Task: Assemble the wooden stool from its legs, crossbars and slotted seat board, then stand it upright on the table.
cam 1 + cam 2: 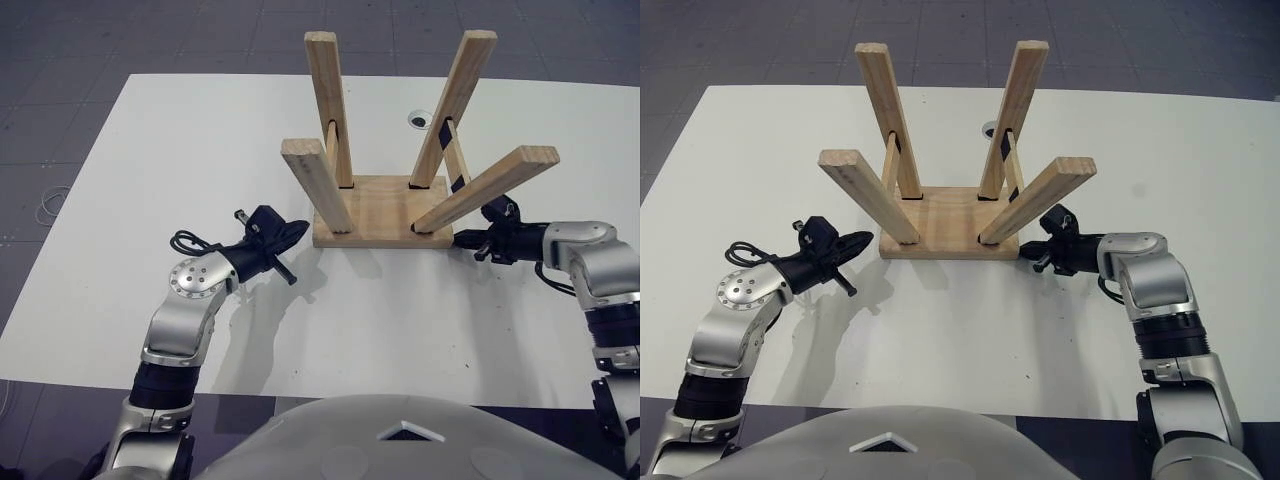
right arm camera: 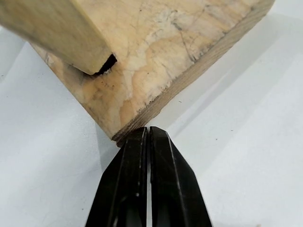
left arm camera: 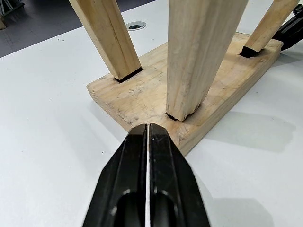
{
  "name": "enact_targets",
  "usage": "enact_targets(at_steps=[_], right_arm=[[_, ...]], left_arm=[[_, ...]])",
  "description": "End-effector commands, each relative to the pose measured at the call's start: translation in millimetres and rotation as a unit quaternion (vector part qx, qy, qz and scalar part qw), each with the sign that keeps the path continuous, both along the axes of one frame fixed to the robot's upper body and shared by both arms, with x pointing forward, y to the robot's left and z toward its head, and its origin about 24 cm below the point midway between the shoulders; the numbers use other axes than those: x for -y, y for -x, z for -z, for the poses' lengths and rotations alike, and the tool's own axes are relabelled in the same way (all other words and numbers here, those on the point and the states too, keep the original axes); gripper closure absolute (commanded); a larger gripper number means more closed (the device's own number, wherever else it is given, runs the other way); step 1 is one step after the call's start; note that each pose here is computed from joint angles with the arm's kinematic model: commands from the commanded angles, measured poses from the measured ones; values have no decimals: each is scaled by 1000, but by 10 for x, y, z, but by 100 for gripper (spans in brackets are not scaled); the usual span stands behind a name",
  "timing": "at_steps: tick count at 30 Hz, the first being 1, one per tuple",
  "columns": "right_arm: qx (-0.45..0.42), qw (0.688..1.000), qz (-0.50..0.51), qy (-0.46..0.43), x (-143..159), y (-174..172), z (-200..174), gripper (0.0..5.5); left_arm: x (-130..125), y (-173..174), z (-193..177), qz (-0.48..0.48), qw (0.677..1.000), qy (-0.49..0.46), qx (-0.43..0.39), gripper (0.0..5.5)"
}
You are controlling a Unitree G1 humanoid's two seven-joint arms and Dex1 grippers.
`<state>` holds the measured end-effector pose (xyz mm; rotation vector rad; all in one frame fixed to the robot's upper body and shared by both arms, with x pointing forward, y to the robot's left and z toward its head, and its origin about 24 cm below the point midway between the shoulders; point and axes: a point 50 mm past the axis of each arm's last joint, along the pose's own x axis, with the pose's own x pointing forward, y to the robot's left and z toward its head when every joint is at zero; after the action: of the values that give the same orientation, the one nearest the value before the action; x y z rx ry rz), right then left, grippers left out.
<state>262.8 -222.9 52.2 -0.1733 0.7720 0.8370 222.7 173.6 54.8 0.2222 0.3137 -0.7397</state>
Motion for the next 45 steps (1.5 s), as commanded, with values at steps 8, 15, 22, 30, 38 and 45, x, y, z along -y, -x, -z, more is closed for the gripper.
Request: enact_targets(at_steps=[8,15,22,30,38,45], right_arm=[[4,1000,16,-19,310,-23,-265,537],[-8,987,-61,-148,520,83,-697,466],[36,962,-125,-240,458,90,-1155,338],[69,953,-146,-257,383,-40,-1306,237],[55,934,-201,-290,196,-103,-1236,237],[50,933,-205,-292,161,-172,-1164,237]], left_arm=[[-309,15,-288,0,1000,1,29,540],[-401,59,-674,77,989,128,14,475],[-461,-69,-1016,150,971,185,21,365],[-549,-277,-927,217,954,206,-31,293],[-391,-474,-918,264,937,224,-40,293],[-264,-514,-987,295,926,232,-37,293]])
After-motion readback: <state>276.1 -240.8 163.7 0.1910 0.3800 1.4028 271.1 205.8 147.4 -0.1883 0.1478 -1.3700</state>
